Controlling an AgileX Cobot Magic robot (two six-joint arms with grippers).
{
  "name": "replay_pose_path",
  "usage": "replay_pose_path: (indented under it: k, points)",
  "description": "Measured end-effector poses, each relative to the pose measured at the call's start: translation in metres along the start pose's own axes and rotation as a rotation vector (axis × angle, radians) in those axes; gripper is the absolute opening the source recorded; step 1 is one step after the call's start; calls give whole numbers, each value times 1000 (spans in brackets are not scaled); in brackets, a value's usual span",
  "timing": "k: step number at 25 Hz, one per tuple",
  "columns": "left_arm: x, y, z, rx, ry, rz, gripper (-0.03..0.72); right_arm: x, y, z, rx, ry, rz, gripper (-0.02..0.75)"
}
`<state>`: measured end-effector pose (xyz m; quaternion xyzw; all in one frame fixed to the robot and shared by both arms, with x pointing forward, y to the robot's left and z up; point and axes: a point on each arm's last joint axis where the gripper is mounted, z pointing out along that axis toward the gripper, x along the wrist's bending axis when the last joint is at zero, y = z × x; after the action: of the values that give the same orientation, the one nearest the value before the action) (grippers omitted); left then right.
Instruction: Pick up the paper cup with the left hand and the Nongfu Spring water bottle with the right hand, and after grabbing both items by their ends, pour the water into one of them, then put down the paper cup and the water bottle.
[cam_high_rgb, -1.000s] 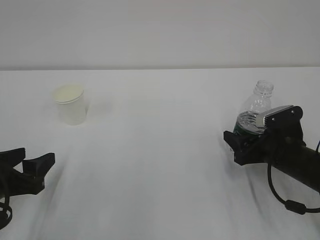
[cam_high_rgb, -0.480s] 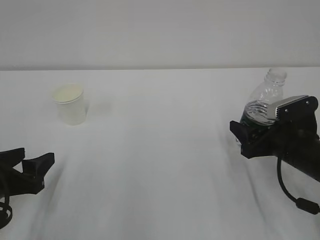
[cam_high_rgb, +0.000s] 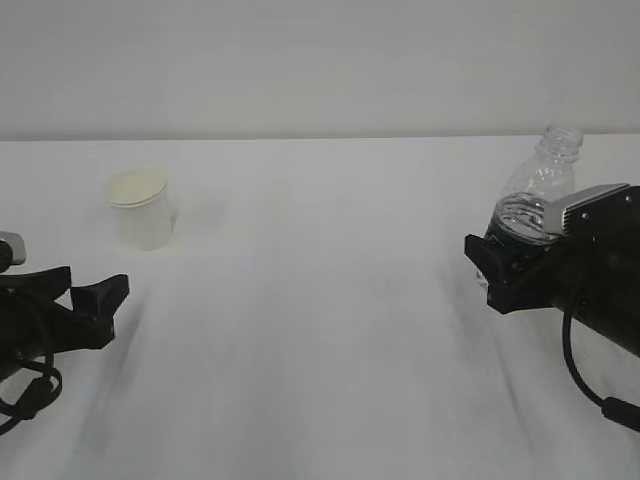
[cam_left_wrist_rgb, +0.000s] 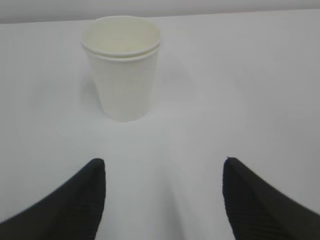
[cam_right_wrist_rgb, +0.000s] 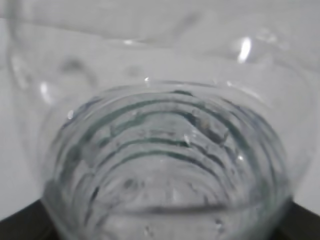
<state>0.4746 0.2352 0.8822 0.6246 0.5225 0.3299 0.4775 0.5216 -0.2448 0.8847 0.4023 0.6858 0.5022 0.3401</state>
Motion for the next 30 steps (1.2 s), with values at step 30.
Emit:
replay_pose_path:
  k: [30]
  points:
    - [7, -18, 89, -14, 48, -4, 587, 0, 2, 0, -5, -1, -2, 497]
